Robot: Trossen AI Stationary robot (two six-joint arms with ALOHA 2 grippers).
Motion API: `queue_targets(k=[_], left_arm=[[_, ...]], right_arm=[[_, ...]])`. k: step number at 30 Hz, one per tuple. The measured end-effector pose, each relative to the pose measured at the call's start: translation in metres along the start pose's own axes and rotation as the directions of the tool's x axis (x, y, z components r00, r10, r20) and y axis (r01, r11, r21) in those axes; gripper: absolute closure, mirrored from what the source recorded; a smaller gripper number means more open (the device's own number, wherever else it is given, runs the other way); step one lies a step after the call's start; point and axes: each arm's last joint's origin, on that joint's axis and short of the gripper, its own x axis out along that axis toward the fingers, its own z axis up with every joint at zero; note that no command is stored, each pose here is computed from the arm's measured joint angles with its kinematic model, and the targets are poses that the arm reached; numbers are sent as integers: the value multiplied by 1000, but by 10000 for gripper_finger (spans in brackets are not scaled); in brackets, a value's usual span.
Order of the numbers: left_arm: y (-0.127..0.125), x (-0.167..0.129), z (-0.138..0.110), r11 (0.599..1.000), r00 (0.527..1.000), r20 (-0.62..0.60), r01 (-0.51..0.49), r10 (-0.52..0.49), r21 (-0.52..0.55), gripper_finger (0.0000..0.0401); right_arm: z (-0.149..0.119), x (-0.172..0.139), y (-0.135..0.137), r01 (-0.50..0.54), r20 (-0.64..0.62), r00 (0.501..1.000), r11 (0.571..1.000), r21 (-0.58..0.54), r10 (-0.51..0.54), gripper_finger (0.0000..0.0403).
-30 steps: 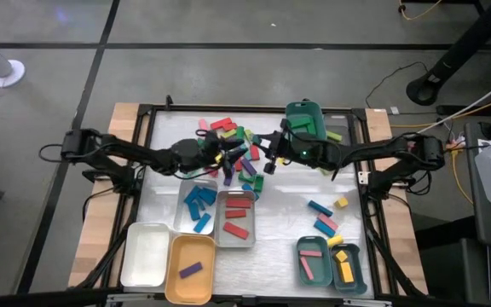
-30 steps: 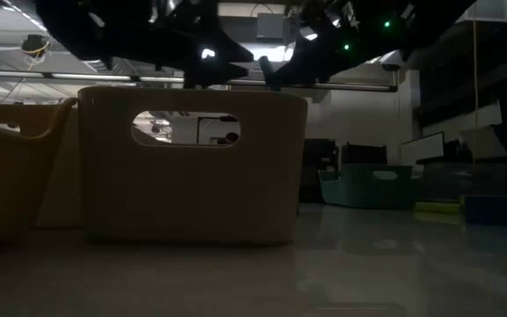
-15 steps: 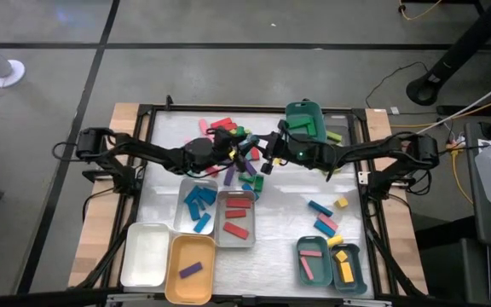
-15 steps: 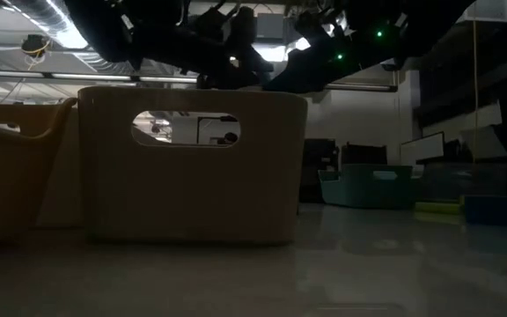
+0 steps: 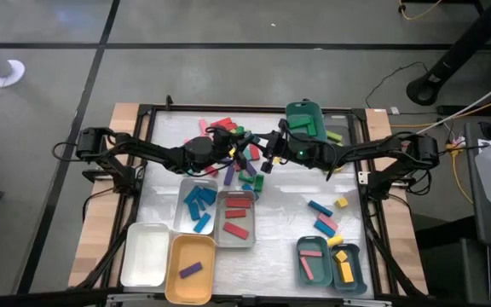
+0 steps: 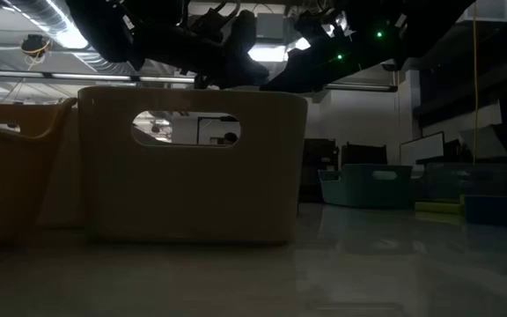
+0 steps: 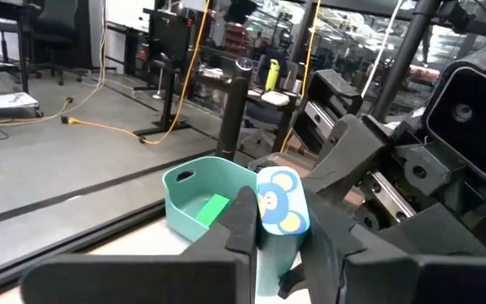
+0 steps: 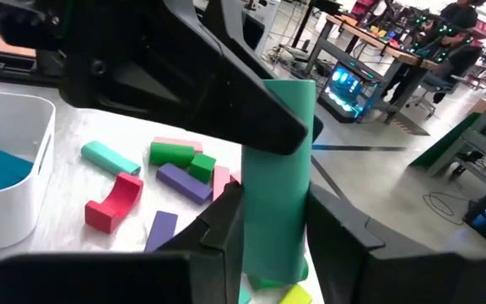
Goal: Sort blocks
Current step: Put the light blue block into the bottom white bin
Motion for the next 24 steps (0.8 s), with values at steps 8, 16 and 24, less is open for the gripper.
queue_targets(k=[8,16,24], left_arm=[[-1,-5,12,998,999,24,20,-21,66,358],[4,-46,61,989,999,-25,26,-23,146,359],[13,-132,87,951,880,-365,302,-305,-68,357]], right_arm=[[-1,0,1,-5,-15,1000,1000,-1,5,224],[-9,-1,3,-21,-101,995,999,27,23,150],[-21,-1,6,-45,-202,977,994,101,65,156]])
